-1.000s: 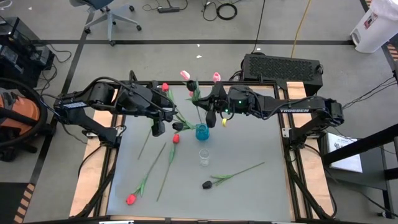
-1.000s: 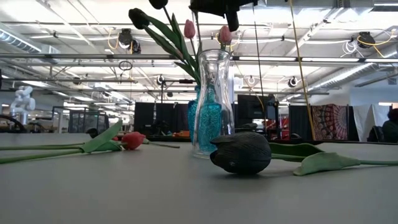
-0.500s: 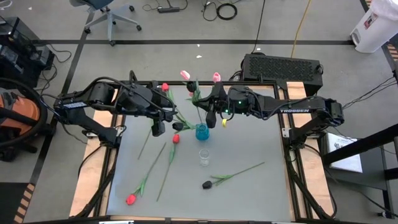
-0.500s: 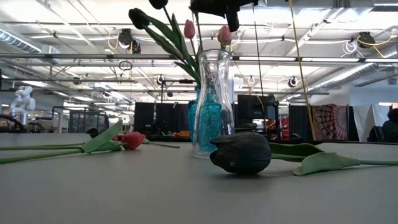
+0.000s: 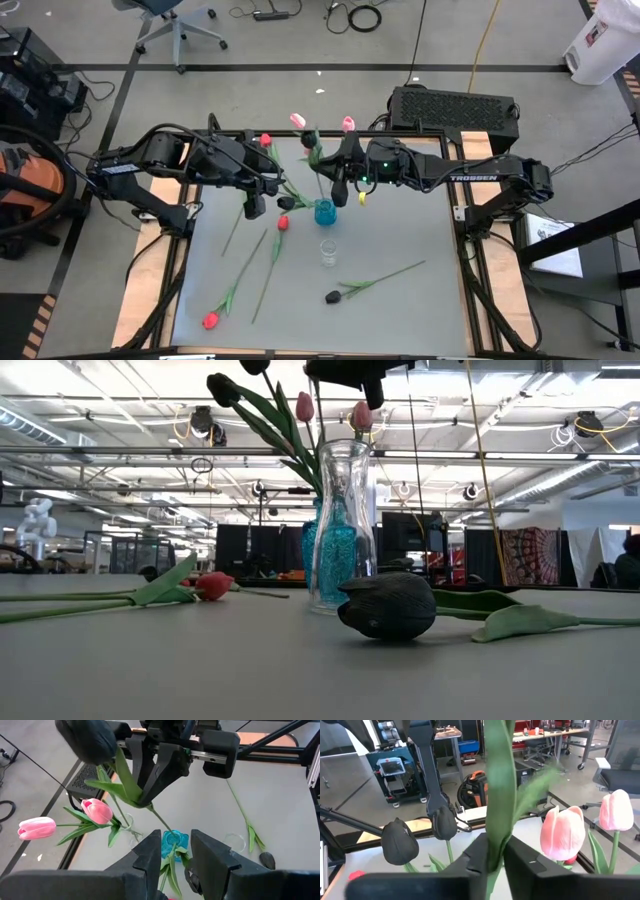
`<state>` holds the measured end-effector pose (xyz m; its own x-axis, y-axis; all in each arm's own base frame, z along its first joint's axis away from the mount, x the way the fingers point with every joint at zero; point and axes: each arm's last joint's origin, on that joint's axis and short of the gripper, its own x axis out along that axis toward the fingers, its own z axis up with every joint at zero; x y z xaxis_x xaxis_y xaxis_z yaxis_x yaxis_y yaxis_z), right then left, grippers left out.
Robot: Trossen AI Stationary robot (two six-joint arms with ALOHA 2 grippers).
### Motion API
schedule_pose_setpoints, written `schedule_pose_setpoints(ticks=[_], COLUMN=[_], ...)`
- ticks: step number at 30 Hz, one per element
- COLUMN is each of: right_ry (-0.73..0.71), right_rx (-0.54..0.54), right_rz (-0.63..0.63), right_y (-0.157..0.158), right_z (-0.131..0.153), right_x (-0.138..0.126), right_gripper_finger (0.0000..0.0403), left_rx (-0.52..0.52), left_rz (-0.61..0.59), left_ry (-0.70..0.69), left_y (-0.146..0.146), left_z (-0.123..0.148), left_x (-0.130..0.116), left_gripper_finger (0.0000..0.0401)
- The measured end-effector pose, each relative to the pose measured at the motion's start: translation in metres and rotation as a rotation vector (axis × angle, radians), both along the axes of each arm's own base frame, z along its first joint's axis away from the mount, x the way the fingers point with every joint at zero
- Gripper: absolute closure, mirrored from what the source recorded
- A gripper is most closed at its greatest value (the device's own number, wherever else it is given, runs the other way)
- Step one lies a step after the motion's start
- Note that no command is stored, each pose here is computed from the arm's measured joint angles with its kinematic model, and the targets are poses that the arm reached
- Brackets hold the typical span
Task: Sort flowers into vase by color
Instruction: Put the top black tulip into the blue vase, then put the black tulip into the blue vase
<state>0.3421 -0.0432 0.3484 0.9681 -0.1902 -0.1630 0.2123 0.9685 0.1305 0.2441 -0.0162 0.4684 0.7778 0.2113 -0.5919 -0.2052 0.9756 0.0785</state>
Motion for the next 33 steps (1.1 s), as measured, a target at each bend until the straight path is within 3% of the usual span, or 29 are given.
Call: schedule_pose_setpoints(ticks=[22, 33], right_ry=[0.088, 0.078], right_rx=[0.013, 0.012], right_rz=[0.011, 0.019], right_y=[0.004, 0.010], right_z=[-0.007, 0.014], right_x=[-0.002, -0.028], right_gripper_finger=[0.0209, 0.0182], left_rx=[0.000, 0.000], left_rz=[0.000, 0.000], left_ry=[0.001, 0.001], left_y=[0.000, 0.000], left_z=[0.000, 0.000], left_x=[0.000, 0.000], left_gripper_finger=[0.0287, 0.0287])
